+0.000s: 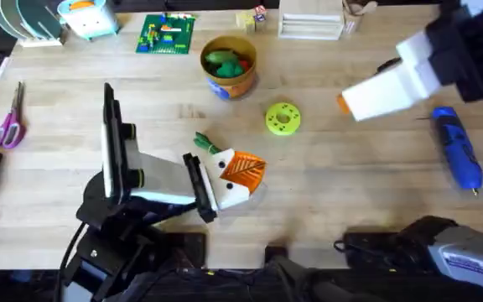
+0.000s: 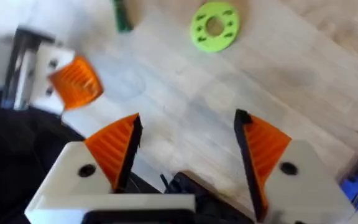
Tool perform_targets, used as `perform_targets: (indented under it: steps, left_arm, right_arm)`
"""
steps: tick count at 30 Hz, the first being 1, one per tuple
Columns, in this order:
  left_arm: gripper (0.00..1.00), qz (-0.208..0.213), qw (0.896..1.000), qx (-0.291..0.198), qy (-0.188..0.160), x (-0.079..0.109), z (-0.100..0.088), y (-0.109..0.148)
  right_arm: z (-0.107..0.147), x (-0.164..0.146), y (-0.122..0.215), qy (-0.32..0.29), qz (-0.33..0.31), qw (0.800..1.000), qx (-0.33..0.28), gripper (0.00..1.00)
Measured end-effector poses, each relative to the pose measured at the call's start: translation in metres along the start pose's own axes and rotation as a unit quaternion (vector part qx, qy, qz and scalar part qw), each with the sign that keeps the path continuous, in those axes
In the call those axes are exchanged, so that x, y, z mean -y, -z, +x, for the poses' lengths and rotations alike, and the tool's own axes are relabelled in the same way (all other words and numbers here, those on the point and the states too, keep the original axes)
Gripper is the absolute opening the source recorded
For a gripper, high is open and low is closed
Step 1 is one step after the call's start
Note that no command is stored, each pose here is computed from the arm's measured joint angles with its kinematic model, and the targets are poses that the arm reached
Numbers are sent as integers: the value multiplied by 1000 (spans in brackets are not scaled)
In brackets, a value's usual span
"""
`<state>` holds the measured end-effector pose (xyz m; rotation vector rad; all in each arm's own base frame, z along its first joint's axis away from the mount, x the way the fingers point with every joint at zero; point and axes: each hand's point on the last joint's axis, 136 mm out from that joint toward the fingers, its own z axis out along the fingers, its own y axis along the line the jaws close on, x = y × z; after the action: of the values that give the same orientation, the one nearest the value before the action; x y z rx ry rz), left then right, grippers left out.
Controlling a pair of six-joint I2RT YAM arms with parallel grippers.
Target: Pick up the gripper from the table and insert it into the empty holder that is missing its gripper. Then pick up a screw, insert it into the mounting hole, and use the screwdriver to tighten it. Finally, clean up the table by picking up the vegetable and placing it into the bucket.
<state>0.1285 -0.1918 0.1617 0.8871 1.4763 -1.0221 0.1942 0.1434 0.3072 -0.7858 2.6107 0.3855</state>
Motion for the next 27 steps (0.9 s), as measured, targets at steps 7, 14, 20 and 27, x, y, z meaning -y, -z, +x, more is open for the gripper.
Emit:
perform_targets:
  steps: [7, 14, 20, 27]
  left_arm:
    - [6, 0, 1000, 0, 0, 0, 0, 0]
    - [6, 0, 1000, 0, 0, 0, 0, 0]
    - [6, 0, 1000, 0, 0, 0, 0, 0]
    - [6, 0, 1000, 0, 0, 0, 0, 0]
  right_arm:
    - [3, 100, -11, -168, 80, 982, 28, 903]
    - [33, 174, -8, -284, 145, 947, 38, 905]
    - [53, 227, -10, -332, 180, 926, 28, 906]
    - [95, 259, -26, -301, 210, 928, -68, 906]
